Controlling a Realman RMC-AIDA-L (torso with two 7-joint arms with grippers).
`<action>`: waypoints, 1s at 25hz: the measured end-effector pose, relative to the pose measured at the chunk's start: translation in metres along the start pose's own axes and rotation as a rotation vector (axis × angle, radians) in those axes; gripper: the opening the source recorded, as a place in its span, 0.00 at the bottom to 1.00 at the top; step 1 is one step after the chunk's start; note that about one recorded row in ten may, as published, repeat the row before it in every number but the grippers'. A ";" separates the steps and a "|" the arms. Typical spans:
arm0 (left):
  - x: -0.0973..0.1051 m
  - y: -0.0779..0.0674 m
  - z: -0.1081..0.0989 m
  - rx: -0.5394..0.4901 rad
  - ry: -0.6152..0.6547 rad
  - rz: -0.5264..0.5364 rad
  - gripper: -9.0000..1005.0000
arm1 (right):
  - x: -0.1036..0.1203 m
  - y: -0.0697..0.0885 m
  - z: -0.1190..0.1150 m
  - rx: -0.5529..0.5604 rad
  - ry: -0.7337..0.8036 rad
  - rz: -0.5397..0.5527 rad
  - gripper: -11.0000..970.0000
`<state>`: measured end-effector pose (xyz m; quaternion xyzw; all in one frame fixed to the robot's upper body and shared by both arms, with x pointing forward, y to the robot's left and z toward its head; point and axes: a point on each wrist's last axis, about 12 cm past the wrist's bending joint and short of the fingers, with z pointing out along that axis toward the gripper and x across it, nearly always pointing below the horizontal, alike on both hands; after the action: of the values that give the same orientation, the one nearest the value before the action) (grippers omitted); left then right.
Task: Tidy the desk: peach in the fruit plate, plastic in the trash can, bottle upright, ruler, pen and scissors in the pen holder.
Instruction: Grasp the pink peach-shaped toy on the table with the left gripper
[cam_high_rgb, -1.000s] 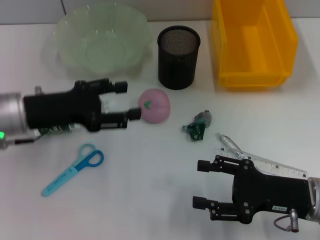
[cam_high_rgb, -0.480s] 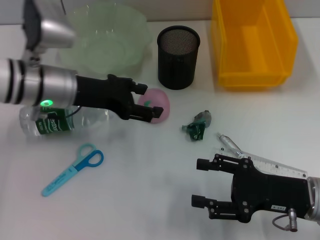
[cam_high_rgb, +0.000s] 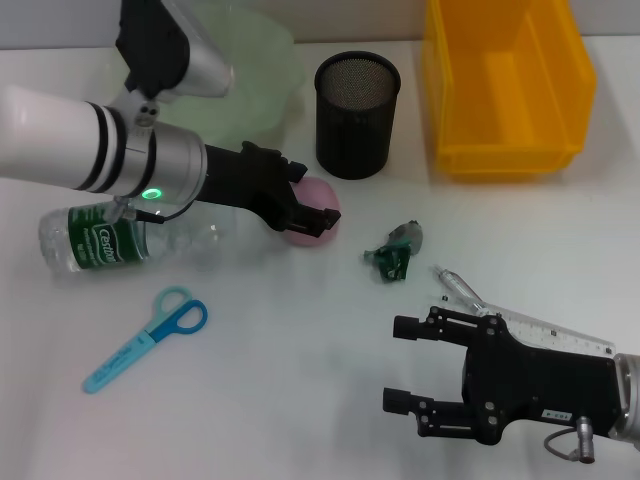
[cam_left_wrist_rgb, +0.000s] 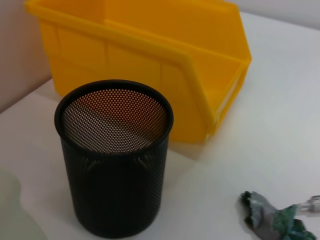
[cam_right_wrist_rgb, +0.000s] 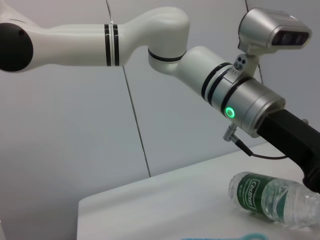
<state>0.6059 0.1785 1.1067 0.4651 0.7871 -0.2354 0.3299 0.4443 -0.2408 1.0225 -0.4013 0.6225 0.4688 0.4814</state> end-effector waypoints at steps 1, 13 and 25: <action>0.000 0.000 0.000 0.000 0.000 0.000 0.73 | 0.000 0.000 0.000 0.000 0.000 -0.001 0.79; 0.000 -0.002 0.019 -0.072 0.040 0.053 0.72 | -0.001 -0.001 0.001 0.005 -0.007 -0.002 0.79; 0.003 -0.003 0.025 -0.107 0.071 0.061 0.70 | -0.003 -0.003 0.001 0.011 -0.015 -0.005 0.79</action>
<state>0.6100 0.1619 1.0876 0.4785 0.7952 -0.1661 0.3332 0.4475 -0.2403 1.0245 -0.3964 0.6204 0.4673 0.4895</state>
